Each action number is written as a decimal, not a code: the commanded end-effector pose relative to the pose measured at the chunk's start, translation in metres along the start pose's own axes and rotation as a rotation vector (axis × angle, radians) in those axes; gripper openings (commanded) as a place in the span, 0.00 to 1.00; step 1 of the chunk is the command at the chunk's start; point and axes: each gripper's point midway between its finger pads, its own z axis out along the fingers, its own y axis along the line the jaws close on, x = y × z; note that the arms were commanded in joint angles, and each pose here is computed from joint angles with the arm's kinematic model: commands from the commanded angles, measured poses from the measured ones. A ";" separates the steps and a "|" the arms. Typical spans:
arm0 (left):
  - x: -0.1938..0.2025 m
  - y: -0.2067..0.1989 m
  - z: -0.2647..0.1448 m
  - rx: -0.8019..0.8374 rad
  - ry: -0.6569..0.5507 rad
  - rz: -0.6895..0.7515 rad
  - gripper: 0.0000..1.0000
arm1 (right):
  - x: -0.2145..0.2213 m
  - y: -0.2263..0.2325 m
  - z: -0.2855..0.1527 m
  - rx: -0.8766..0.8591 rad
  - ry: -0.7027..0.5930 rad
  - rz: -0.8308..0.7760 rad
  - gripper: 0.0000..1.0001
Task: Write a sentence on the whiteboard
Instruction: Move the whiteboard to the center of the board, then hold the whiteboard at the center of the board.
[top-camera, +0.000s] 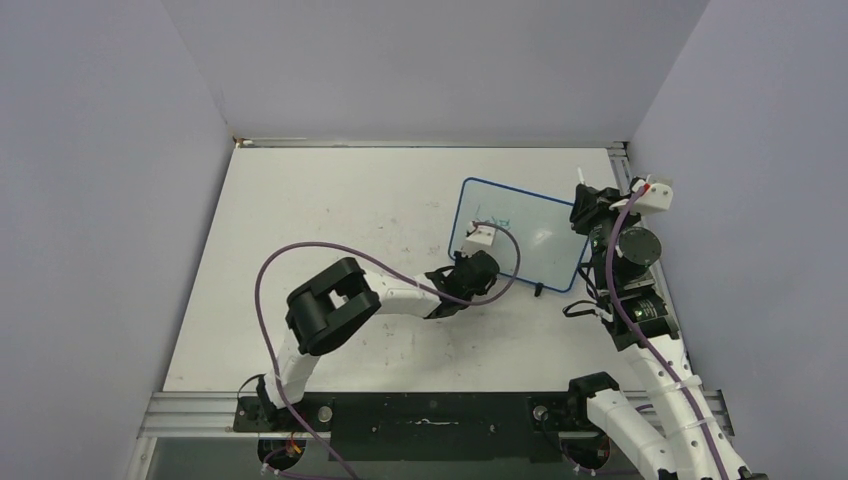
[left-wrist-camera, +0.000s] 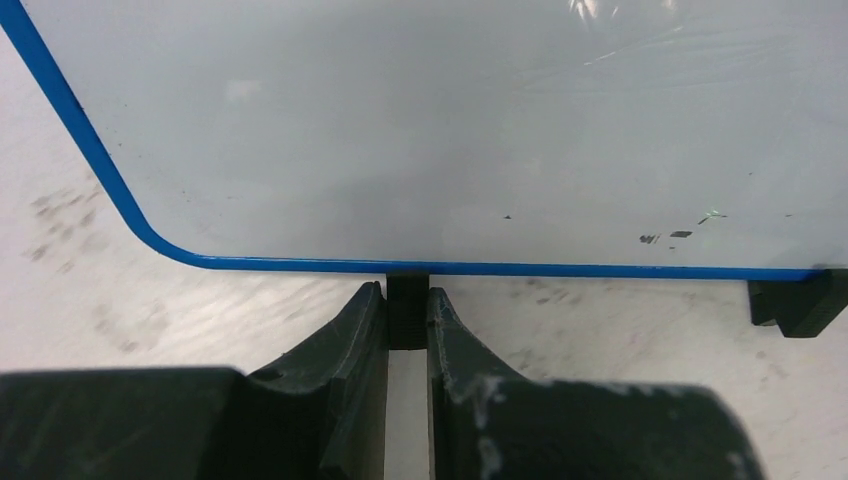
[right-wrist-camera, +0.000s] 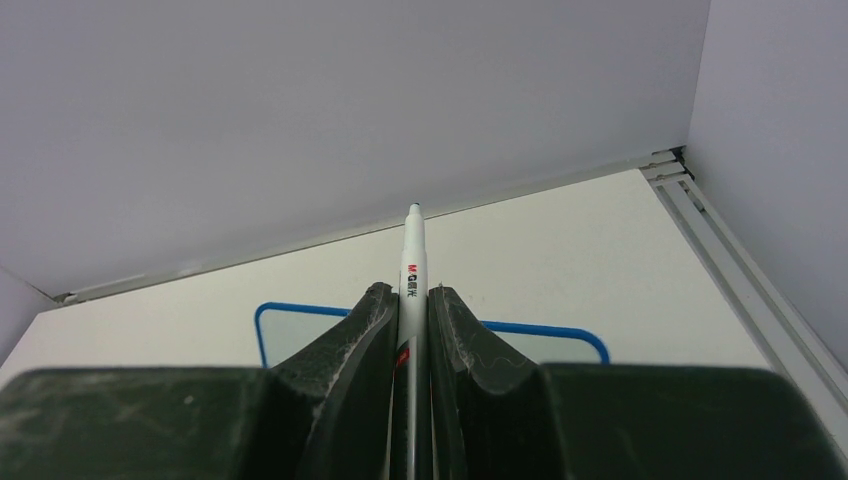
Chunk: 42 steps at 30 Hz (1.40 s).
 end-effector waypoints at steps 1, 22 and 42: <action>-0.033 0.050 -0.033 -0.175 -0.134 -0.117 0.00 | -0.009 0.010 0.000 -0.042 -0.035 0.022 0.05; 0.024 0.091 -0.117 -0.274 -0.027 -0.248 0.19 | 0.006 0.016 -0.002 -0.076 0.026 0.019 0.05; -0.027 0.069 -0.211 0.142 0.036 -0.184 0.93 | 0.023 0.061 -0.025 -0.375 0.108 -0.012 0.05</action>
